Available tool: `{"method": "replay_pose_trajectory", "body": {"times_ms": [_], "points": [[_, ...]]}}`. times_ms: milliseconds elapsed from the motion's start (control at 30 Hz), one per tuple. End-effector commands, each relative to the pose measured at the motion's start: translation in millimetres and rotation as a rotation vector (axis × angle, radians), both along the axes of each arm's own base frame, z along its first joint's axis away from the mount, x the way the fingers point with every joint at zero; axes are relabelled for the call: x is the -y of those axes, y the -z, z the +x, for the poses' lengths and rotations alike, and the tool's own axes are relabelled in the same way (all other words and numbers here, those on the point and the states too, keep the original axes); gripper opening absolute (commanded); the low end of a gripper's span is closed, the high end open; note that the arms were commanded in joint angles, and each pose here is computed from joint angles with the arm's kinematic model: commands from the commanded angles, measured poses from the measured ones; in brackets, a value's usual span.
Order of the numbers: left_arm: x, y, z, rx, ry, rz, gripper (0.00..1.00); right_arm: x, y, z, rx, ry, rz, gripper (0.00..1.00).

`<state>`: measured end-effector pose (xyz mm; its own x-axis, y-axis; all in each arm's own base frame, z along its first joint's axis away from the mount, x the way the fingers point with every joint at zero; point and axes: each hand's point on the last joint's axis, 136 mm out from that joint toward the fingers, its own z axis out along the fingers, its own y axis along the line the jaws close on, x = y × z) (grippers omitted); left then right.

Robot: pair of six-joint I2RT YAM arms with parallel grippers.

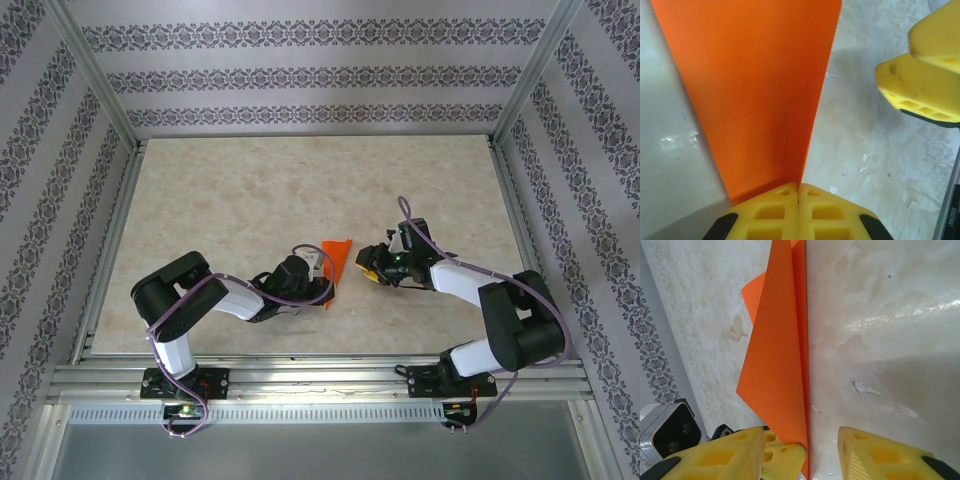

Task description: Fold a paper plane with a square sheet of paper (pick it up from the middle)

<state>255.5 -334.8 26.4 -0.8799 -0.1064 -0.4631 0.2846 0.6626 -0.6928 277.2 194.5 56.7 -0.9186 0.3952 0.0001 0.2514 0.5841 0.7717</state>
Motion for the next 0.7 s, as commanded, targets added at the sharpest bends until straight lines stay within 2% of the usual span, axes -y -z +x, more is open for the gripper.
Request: {"method": "replay_pose_trajectory", "body": {"times_ms": [0, 133, 500, 667], "points": [[2.5, -10.4, 5.0, 0.007, -0.021, -0.081, 0.00, -14.4, -11.3, 7.4, 0.050, -0.058, 0.032, 0.41], [3.6, -14.1, 6.0, 0.007, -0.028, -0.111, 0.00, -20.6, -8.9, 7.3, 0.055, -0.081, 0.029, 0.37], [6.3, -16.9, 8.9, -0.014, -0.061, -0.236, 0.00, -22.9, -7.5, 14.6, 0.157, -0.084, -0.021, 0.18], [10.2, -19.9, 8.8, -0.019, -0.052, -0.264, 0.00, -21.4, -9.0, 16.9, 0.212, -0.080, -0.024, 0.16]]}}
